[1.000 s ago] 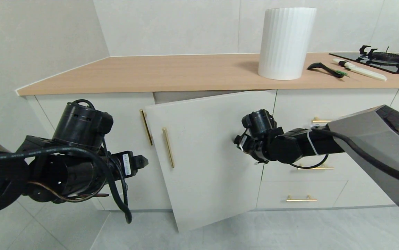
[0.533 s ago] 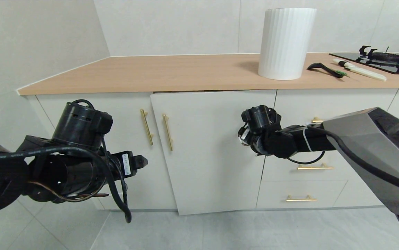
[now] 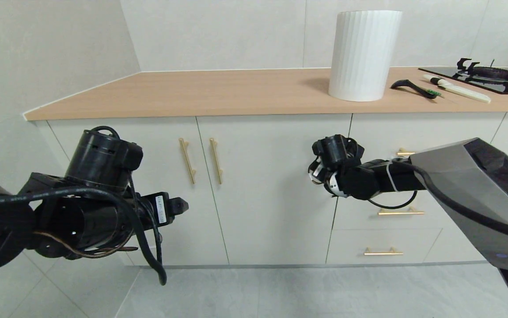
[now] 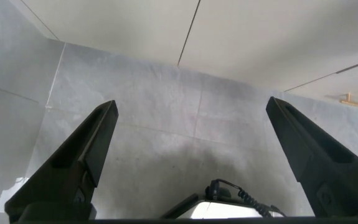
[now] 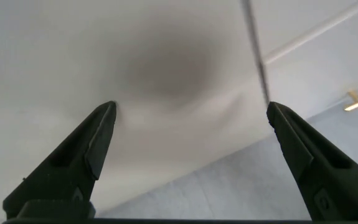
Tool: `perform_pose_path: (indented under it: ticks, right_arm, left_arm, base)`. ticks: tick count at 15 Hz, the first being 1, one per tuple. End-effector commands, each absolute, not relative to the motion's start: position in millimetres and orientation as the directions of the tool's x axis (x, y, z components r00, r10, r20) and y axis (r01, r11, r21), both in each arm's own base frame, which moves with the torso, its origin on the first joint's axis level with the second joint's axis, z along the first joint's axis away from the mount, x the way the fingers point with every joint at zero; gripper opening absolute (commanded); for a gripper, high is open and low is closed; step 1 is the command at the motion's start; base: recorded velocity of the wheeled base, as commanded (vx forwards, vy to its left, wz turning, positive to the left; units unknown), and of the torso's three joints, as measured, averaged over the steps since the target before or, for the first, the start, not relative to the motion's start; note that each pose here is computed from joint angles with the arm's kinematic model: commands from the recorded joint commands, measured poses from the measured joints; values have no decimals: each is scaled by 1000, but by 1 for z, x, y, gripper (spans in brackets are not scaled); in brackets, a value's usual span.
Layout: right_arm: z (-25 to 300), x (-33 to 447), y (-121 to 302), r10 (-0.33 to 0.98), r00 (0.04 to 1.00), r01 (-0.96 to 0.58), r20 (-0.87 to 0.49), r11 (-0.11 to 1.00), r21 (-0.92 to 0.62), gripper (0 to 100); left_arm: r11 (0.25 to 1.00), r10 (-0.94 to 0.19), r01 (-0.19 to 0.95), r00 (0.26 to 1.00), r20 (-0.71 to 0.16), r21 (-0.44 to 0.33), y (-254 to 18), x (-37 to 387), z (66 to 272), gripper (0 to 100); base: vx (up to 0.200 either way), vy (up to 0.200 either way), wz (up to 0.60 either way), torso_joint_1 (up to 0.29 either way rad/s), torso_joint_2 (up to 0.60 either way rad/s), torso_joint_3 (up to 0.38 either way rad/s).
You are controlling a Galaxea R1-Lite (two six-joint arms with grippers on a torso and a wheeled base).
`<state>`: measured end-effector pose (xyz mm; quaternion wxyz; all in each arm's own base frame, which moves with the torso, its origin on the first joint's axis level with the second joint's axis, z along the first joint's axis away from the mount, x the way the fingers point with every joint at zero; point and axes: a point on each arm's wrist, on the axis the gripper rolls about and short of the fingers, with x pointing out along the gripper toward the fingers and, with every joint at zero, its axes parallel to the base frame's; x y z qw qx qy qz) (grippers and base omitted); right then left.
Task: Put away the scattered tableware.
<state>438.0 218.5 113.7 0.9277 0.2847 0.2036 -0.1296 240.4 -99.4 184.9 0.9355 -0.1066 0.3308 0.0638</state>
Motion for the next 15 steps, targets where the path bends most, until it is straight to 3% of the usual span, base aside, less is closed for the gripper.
perform_pose_path:
  ticks: [1,4,6,10,12,14,15]
  right_arm:
    - [152,406,210,-107,893,334,-437,807,486,100]
    - [231,332,168,-89,930,269,-356,826,495,100]
    - [251,262,132,-109,938,264,-331,840,474,100]
    - [251,130,59,-120,966,219,-227,849,481,100]
    - [238,62,13,-208,974,228,-94,857,462,100]
    - [211,22,-7,-337,941,314,-20,852,419,100]
    - [200,5,-11,-309,951,271,25,865,422,100]
  left_arm:
    - [967,42,-185,794,-606,-176,-96,233,195,100]
    - [966,14,-146,852,-523,-211,-77,189,218,100]
    - [968,0,-118,883,-469,-221,-58,148,221,100]
    - [979,21,-80,954,-299,-189,-15,59,203,100]
    - [971,157,-189,966,-204,-148,5,17,188,100]
    - [957,211,-236,965,-154,-168,12,-20,169,100]
    - [951,233,-256,962,-141,-177,13,-33,159,100]
  base:
    - [0,0,0,0,0,0]
    - [0,0,0,0,0,0]
    - [0,0,0,0,0,0]
    - [0,0,0,0,0,0]
    - [0,0,0,0,0,0]
    - [0,0,0,0,0,0]
    - [0,0,0,0,0,0]
